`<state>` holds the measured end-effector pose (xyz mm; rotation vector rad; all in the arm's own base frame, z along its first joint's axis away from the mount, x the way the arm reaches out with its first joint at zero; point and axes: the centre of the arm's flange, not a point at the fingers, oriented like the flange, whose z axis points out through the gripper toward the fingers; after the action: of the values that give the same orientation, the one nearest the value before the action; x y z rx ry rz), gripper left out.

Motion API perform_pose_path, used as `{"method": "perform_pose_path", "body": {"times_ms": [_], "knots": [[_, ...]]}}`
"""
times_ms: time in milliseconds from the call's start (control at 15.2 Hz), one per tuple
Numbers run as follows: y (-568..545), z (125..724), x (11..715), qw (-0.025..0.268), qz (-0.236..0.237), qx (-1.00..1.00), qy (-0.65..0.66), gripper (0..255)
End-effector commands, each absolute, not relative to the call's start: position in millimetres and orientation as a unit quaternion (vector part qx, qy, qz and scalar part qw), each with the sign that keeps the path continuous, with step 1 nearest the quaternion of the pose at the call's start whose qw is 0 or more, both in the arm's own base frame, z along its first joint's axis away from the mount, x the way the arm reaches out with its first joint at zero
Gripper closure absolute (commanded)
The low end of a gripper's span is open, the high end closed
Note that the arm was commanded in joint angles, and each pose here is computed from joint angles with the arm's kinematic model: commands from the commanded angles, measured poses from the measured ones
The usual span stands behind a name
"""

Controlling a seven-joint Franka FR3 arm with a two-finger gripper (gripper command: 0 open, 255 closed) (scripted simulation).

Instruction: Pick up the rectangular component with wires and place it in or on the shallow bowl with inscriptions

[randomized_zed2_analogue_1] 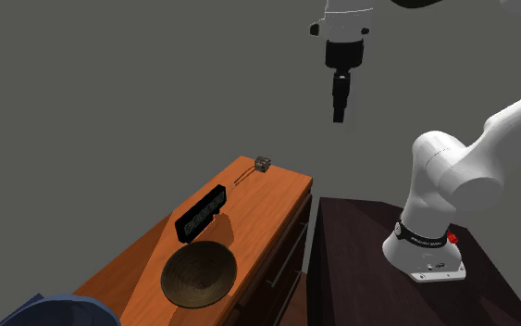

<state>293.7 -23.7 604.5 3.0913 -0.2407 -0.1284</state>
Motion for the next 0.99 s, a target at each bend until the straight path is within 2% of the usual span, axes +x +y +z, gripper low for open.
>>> {"method": "perform_pose_path", "body": {"times_ms": [0, 924], "knots": [[-24, 605, 294, 0.019, -0.041, 0.996, -0.078, 0], [-158, 489, 337, 0.010, -0.029, 0.989, 0.147, 0]]}}
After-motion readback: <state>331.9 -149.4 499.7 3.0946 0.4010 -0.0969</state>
